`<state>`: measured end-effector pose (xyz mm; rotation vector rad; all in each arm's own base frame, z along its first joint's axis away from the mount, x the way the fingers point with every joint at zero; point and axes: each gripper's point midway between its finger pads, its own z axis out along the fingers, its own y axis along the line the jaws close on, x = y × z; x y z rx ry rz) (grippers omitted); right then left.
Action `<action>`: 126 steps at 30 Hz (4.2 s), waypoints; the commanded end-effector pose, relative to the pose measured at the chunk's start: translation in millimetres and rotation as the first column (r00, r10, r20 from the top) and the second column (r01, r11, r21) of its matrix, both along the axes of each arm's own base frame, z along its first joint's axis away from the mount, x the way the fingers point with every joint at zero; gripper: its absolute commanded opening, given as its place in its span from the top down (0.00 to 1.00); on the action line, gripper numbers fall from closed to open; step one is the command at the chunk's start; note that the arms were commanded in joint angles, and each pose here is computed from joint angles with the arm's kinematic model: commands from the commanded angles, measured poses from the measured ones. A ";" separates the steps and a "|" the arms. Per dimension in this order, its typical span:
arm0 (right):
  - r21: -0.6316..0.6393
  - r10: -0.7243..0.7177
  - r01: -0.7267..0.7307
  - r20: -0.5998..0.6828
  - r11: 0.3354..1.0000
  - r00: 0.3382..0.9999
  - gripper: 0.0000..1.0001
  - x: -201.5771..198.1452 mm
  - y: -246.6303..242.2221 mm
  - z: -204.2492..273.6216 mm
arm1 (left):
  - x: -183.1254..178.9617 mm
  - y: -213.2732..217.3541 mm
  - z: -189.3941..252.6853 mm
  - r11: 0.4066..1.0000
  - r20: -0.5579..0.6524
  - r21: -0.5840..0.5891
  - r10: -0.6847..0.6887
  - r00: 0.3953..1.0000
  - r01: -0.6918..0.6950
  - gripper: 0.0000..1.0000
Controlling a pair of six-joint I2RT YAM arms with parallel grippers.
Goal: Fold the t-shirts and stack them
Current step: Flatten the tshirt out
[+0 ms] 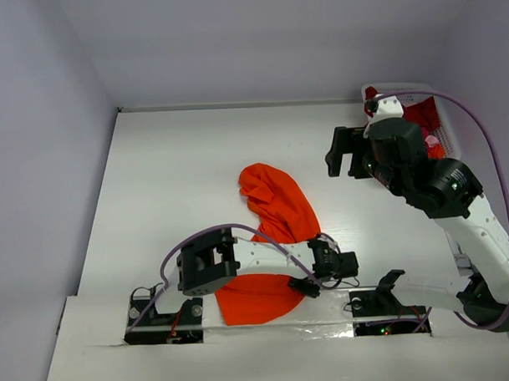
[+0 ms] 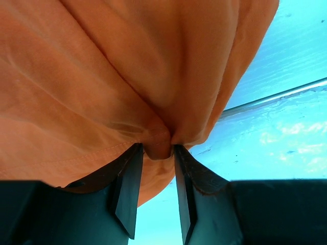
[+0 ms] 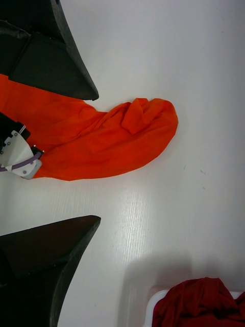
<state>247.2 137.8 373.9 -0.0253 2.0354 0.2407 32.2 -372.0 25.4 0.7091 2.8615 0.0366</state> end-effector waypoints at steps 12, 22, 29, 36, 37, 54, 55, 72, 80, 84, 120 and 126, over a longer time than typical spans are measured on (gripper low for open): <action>0.036 0.010 -0.012 0.048 0.999 0.999 0.00 1.3 2.3 13.8 | 15.0 -2.1 27.5 0.999 0.073 -0.012 0.037 0.997 -0.037 0.72; 0.034 0.008 -0.009 0.051 0.999 0.999 0.00 0.9 1.2 14.1 | 14.9 -3.0 24.4 0.999 0.071 -0.004 0.034 0.997 -0.034 0.75; 0.035 0.008 -0.010 0.053 0.999 0.999 0.00 1.0 1.3 15.0 | 13.3 -2.8 21.1 1.000 0.062 0.000 0.029 0.998 -0.029 0.76; 0.031 0.008 -0.009 0.052 0.999 0.999 0.00 1.5 1.3 14.0 | 6.1 -3.6 13.2 1.000 0.020 0.000 0.008 1.000 -0.008 0.74; 0.031 0.007 -0.009 0.050 0.999 0.999 0.00 1.5 1.4 13.5 | 5.1 -3.1 11.5 1.000 0.013 0.001 0.003 1.000 -0.003 0.73; 0.031 0.006 -0.007 0.051 0.999 0.999 0.00 1.6 1.1 13.1 | 4.6 -0.6 12.4 1.000 0.011 0.012 0.003 1.000 -0.003 0.79; 0.031 0.006 -0.008 0.052 1.000 0.999 0.00 1.3 0.7 13.4 | 5.4 -1.0 12.6 1.000 0.015 0.012 0.004 1.000 -0.005 0.80; 0.033 0.011 -0.012 0.048 0.999 0.999 0.00 1.9 2.8 12.0 | 16.5 -5.1 41.1 1.000 0.077 0.006 0.017 0.997 -0.018 0.91; 0.034 0.008 -0.010 0.052 0.999 0.999 0.00 2.5 2.7 12.9 | 21.0 -0.6 43.0 0.999 0.086 0.006 0.040 0.996 -0.041 1.00; 0.035 0.011 -0.012 0.045 0.999 0.999 0.00 2.9 4.3 8.0 | 25.4 9.5 42.1 0.997 0.081 -0.003 0.082 0.993 -0.082 1.00; 0.031 0.012 -0.014 0.051 0.999 0.999 0.00 4.6 5.0 9.2 | 5.3 -4.0 34.0 1.000 -0.045 -0.026 -0.012 0.999 0.011 0.73; 0.033 0.009 -0.011 0.053 0.999 0.999 0.00 4.3 4.2 9.9 | -0.5 0.9 24.3 1.000 -0.056 -0.012 -0.018 0.998 0.018 0.73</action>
